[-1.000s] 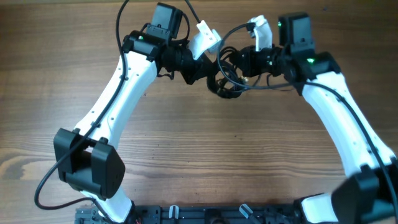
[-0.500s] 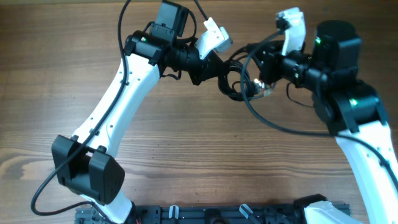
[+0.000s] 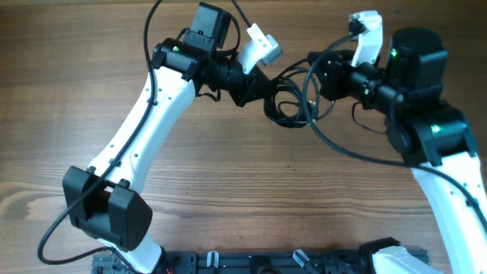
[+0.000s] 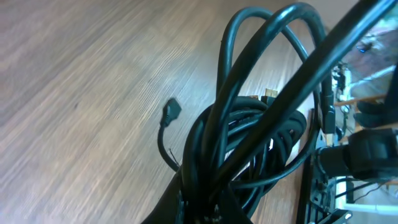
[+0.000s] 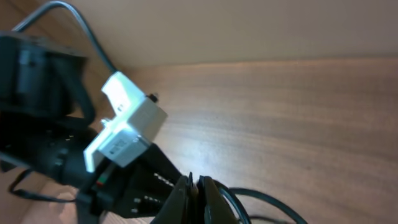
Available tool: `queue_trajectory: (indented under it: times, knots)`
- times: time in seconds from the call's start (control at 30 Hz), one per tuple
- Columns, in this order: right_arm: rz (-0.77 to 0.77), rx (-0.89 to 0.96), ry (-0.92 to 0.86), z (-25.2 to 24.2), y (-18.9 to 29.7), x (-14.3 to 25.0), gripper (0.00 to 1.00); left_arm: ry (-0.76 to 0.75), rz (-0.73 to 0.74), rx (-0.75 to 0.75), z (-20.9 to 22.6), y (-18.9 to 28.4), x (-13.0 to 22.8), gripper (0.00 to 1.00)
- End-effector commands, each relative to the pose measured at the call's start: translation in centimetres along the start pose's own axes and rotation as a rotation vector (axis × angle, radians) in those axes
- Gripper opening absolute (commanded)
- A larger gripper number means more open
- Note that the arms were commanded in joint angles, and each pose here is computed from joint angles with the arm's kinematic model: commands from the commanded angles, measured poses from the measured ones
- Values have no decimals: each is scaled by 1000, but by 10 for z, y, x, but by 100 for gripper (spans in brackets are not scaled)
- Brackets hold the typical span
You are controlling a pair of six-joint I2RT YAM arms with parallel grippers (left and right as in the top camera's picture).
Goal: Untangle cables
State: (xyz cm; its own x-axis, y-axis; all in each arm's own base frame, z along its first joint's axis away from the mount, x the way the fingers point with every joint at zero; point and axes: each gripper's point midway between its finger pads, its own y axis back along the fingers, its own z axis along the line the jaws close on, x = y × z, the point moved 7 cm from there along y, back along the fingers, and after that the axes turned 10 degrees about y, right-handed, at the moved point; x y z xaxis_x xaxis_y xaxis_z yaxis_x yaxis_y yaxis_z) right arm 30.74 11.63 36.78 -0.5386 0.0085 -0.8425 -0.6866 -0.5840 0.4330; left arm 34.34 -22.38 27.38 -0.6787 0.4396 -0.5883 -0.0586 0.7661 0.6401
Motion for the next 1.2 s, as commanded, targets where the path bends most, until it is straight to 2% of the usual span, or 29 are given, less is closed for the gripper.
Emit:
queue_trajectory:
  times: [0.0, 0.1, 0.43, 0.53, 0.67, 0.83, 0.9, 0.93, 1.0, 1.17]
  knots:
    - [21, 44, -40, -12, -10, -4, 4, 199, 36, -66, 20, -5, 10, 4]
    - [80, 52, -55, -20, -24, 6, 6, 225, 39, -60, 19, -5, 11, 4]
    - [280, 29, -25, -47, -77, 45, 32, 222, 39, -58, 18, -6, 11, 4]
    - [315, 4, -41, -48, -85, 53, 34, 221, 38, -65, 19, -6, 11, 4]
    - [336, -69, -34, -43, -88, 57, 34, 213, 30, -71, 20, -6, 9, 4]
    - [364, -3, -34, -50, -86, 62, 33, 208, 24, -71, 20, -6, 8, 4]
    - [369, 8, -51, -51, -86, 63, 23, 208, 24, -71, 20, -6, 8, 4]
    - [368, 9, -63, -50, -86, 63, 13, 208, 24, -72, 20, -6, 8, 4]
    - [350, 11, -65, -48, -83, 58, 6, 208, 25, -80, 21, -6, 8, 4]
    - [221, 0, -3, -30, -57, 15, 4, 214, 34, -100, 23, -5, 10, 4]
